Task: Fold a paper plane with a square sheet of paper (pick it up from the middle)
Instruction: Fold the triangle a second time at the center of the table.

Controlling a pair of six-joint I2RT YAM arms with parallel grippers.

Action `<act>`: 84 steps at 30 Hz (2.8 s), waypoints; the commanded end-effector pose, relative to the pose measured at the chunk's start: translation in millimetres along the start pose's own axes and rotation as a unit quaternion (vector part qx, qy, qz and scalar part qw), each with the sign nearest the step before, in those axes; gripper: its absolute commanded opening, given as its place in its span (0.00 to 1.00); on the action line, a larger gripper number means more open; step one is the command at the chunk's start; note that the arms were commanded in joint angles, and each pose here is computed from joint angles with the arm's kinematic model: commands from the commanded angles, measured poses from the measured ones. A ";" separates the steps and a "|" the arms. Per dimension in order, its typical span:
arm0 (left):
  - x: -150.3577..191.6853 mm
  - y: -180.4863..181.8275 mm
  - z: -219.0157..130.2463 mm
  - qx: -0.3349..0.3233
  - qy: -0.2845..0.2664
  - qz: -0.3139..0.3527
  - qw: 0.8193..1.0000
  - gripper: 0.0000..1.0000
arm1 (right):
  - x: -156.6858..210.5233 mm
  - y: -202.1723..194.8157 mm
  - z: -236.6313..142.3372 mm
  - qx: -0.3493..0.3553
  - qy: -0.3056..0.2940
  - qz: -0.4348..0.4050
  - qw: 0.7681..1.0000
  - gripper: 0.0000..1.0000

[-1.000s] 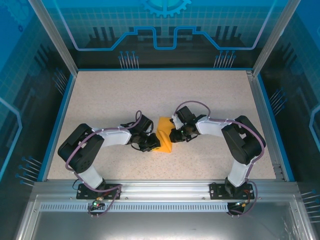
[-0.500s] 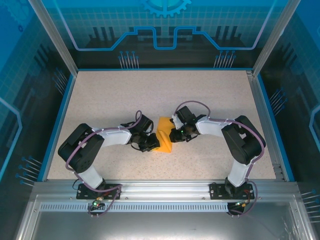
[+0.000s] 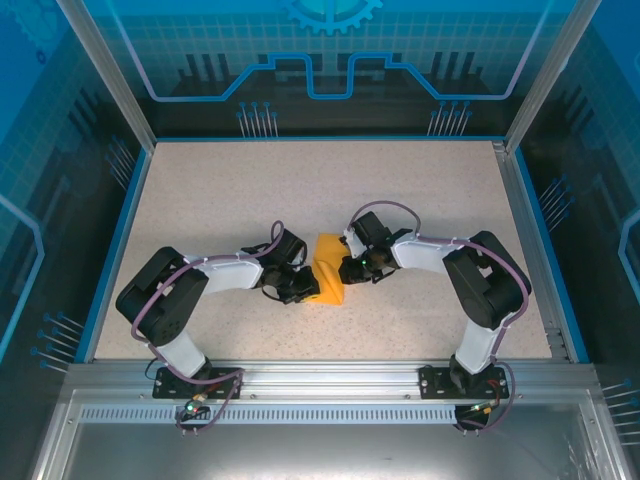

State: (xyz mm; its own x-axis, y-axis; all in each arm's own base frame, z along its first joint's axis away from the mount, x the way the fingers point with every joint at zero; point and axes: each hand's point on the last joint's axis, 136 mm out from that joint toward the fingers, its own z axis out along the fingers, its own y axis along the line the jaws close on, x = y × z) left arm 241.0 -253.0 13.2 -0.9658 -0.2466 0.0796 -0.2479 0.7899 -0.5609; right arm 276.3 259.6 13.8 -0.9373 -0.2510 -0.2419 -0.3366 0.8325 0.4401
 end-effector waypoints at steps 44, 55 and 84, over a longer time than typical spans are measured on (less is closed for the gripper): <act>-60.9 -70.8 -12.7 0.159 -0.064 0.002 0.985 0.00 | 19.9 -19.1 16.7 0.047 0.042 0.011 0.998 0.10; -61.9 -46.7 11.3 0.122 -0.055 -0.014 0.991 0.00 | 20.0 -18.3 16.9 0.046 0.043 0.011 0.998 0.10; -50.6 -12.5 29.6 0.075 -0.039 -0.034 0.996 0.00 | -4.1 65.8 -44.4 -0.113 -0.050 0.033 0.992 0.21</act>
State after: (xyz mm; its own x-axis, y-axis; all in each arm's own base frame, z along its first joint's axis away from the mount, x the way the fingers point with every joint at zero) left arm 305.5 -278.1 14.8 -0.9393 -0.3408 0.0392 -0.2594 0.6310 -0.7311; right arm 271.0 269.4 78.0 -0.9361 -0.1215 -0.3302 -0.2940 0.7855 0.5446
